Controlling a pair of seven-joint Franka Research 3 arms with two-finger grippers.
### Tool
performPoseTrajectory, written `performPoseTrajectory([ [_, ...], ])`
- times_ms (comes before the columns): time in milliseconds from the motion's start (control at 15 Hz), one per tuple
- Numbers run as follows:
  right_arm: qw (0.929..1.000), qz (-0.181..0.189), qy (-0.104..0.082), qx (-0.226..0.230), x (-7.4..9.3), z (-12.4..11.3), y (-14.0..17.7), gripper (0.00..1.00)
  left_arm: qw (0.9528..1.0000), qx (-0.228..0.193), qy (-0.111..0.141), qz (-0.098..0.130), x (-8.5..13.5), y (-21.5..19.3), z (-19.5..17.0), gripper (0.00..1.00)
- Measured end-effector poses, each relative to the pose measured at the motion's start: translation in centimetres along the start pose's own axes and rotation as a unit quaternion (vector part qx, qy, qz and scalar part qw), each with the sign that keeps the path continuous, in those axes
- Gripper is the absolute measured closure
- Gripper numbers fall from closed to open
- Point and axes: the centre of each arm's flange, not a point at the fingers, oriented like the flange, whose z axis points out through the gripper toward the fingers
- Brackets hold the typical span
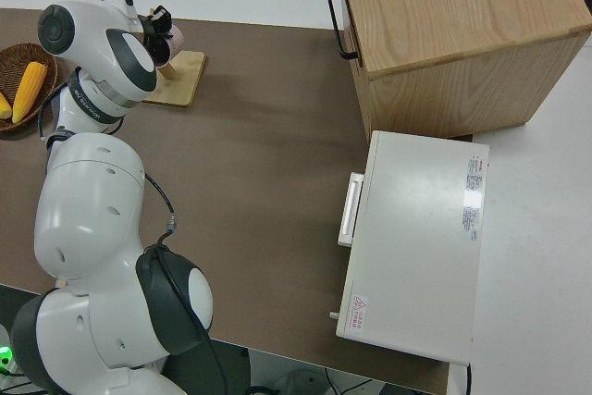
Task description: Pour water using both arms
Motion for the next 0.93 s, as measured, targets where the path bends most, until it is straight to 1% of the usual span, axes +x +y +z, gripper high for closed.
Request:
performPoseTrajectory([
  [67, 1.0, 0.001, 0.001, -0.001, 0.02, -0.05, 0.16, 0.93, 1.0, 0.0, 0.0, 0.0, 0.0, 0.0, 0.0, 0.36],
  [400, 1.0, 0.006, 0.002, -0.002, 0.03, -0.02, 0.29, 0.95, 1.0, 0.0, 0.0, 0.0, 0.0, 0.0, 0.0, 0.36],
  [933, 1.0, 0.009, 0.002, -0.001, 0.02, -0.01, 0.32, 0.95, 1.0, 0.0, 0.0, 0.0, 0.0, 0.0, 0.0, 0.36],
])
